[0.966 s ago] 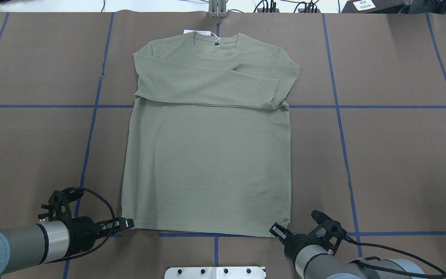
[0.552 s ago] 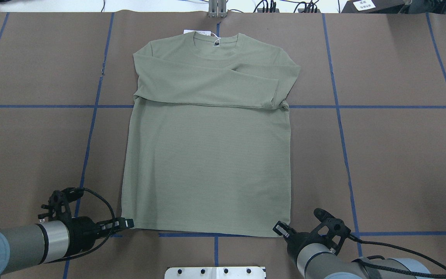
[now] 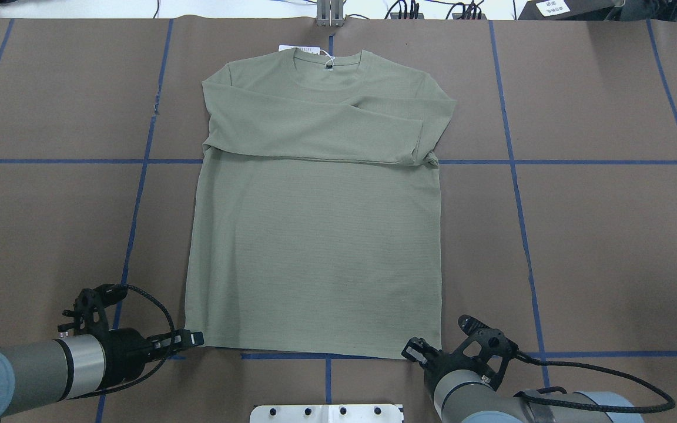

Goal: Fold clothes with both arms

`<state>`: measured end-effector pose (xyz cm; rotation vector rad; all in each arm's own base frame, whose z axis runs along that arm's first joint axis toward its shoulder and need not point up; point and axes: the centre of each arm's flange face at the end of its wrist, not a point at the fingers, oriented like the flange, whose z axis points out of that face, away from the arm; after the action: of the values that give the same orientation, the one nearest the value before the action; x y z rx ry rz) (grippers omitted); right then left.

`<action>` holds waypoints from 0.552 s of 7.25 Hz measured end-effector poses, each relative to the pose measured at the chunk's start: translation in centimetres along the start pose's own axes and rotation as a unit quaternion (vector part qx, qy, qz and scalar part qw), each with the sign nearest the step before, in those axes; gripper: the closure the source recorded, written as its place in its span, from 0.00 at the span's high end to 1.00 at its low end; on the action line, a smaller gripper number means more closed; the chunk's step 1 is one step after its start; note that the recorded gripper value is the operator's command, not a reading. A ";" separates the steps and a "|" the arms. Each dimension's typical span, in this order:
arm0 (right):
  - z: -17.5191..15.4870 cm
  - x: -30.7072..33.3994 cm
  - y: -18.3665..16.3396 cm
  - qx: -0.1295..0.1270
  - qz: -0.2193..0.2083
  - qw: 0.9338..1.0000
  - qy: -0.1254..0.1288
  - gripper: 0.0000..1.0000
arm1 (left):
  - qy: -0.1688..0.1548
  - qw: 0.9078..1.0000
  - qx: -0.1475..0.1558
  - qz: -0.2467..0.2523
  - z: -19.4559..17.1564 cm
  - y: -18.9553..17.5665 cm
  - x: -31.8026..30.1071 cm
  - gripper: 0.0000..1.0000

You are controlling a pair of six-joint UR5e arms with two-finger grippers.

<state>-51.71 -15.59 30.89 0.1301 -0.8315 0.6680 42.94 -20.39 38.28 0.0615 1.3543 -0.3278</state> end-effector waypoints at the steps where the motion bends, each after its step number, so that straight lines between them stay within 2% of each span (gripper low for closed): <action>1: 0.0 -0.3 0.1 0.001 -0.004 1.000 0.010 1.00 | 0.000 1.000 0.000 0.000 0.0 0.0 0.0 0.00; 4: 1.5 0.2 0.2 0.011 -0.018 0.999 0.027 0.97 | 0.001 1.000 0.000 0.000 -0.1 0.0 0.1 0.00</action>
<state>-52.64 -15.88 32.03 0.1455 -0.7676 0.6443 42.89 -20.38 38.21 0.0614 1.3558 -0.3277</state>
